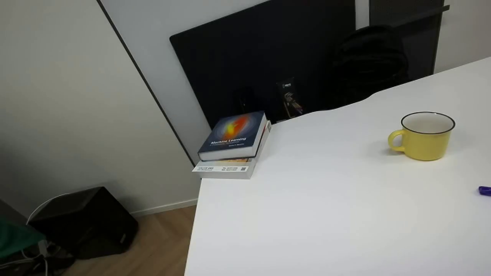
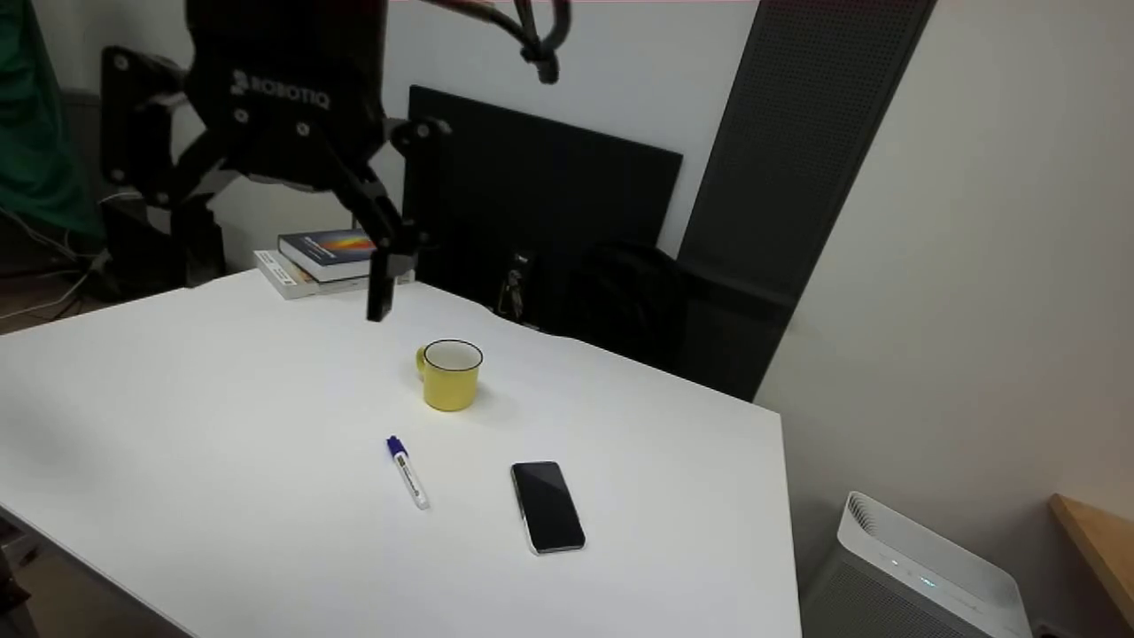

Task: Put the marker in the mug

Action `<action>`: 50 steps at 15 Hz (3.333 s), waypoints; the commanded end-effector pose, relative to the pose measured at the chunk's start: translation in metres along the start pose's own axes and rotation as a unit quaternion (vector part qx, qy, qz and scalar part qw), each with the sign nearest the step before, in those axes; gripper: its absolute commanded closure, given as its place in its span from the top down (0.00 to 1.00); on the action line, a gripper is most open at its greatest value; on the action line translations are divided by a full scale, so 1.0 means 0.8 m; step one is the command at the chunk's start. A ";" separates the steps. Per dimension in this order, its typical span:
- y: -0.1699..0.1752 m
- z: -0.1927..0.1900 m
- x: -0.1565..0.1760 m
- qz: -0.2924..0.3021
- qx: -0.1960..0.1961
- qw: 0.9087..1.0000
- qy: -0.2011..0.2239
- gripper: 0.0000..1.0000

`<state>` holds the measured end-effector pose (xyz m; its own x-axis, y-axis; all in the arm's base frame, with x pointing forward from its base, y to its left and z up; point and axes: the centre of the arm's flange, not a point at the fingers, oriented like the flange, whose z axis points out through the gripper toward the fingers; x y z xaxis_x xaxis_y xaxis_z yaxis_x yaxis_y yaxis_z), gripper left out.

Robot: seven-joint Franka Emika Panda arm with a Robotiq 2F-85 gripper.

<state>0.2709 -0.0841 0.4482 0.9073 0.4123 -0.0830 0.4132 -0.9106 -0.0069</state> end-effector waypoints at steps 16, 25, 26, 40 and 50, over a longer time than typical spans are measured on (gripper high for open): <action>0.204 0.063 0.061 -0.141 0.006 0.989 0.053 1.00; 0.217 0.115 0.138 -0.162 0.043 0.986 0.026 1.00; 0.216 0.118 0.144 -0.165 0.042 0.985 0.022 1.00; 0.172 0.148 0.199 -0.203 0.049 0.978 -0.011 1.00; 0.167 0.152 0.193 -0.214 0.049 0.975 -0.011 1.00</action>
<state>0.4566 -0.1459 0.3130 0.6506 0.7560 -0.0723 0.7437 -0.6535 -0.1408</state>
